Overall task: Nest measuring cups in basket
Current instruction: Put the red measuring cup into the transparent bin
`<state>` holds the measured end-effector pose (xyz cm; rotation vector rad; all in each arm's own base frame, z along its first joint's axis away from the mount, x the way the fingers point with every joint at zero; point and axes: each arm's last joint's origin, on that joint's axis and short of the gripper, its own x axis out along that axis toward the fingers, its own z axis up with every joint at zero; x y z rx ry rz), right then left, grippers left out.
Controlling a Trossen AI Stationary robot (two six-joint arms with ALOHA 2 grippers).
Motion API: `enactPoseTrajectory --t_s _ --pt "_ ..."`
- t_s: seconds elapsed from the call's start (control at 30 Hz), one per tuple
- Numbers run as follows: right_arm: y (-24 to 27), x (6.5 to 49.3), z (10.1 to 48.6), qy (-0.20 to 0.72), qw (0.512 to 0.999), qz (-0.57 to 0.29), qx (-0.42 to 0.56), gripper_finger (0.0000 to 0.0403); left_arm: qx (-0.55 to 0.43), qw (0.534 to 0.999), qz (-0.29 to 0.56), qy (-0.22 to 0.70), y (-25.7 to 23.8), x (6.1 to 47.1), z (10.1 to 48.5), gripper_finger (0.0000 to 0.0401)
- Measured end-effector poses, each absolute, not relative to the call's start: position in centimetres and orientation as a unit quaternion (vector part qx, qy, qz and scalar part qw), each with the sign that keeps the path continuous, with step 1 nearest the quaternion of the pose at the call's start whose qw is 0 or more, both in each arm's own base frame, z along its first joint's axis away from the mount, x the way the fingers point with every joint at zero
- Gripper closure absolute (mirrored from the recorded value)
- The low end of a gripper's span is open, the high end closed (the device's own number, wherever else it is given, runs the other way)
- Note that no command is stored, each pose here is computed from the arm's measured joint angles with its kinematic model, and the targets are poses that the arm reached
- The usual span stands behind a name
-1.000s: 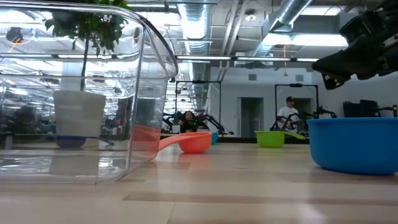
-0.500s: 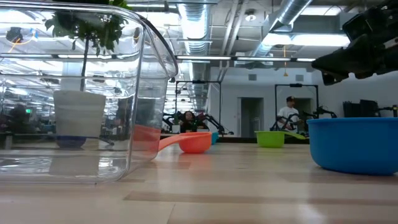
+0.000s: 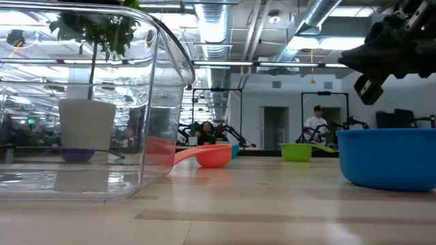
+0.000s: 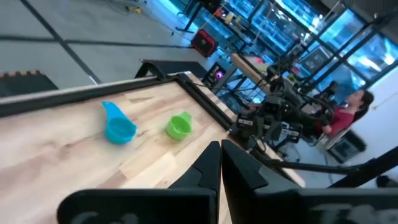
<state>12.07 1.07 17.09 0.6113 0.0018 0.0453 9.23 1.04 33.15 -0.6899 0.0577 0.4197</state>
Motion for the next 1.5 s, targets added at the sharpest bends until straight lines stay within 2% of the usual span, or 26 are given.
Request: enactPoseTrajectory --t_s 0.13,0.27,0.37,0.5,0.6,0.73,0.87,1.0,1.23,1.33,1.5 --pt "1.0 12.1 17.2 -0.007 0.949 0.017 0.315 0.0331 -0.340 0.918 0.202 0.037 1.0 9.2 33.0 0.0401" --pt "0.9 12.0 18.1 -0.057 0.934 0.015 0.352 0.0331 -0.361 0.909 0.205 0.042 1.0 9.5 32.8 0.0401" --pt "0.8 11.9 19.1 -0.110 0.922 0.025 0.371 0.0331 -0.285 0.931 0.213 0.086 1.0 9.8 32.3 0.0401" --pt "0.8 11.5 20.2 -0.168 0.924 0.035 0.341 0.0331 -0.180 0.940 0.230 0.176 1.1 10.5 30.9 0.0401" --pt "0.6 11.5 20.6 -0.199 0.926 0.007 0.322 0.0331 -0.149 0.938 0.229 0.212 1.1 11.6 30.4 0.0401" --pt "0.4 11.4 20.9 -0.222 0.927 -0.015 0.303 0.0331 -0.114 0.940 0.187 0.261 0.8 13.2 29.6 0.0401" --pt "0.5 11.6 21.1 -0.225 0.925 -0.014 0.305 0.0331 -0.110 0.939 0.143 0.292 0.6 14.9 28.9 0.0401" --pt "0.5 12.0 21.1 -0.213 0.931 -0.019 0.296 0.0331 -0.098 0.932 0.143 0.317 0.6 16.4 28.1 0.0401" --pt "0.5 12.4 20.9 -0.206 0.933 -0.021 0.295 0.0331 -0.089 0.938 0.125 0.311 0.5 19.4 27.2 0.0401" --pt "0.5 12.1 21.5 -0.236 0.927 -0.011 0.292 0.0331 -0.073 0.946 0.120 0.293 0.5 20.9 27.0 0.0401" --pt "0.6 11.4 22.7 -0.302 0.925 0.014 0.230 0.0331 -0.071 0.965 0.124 0.222 0.6 23.2 27.3 0.0401"
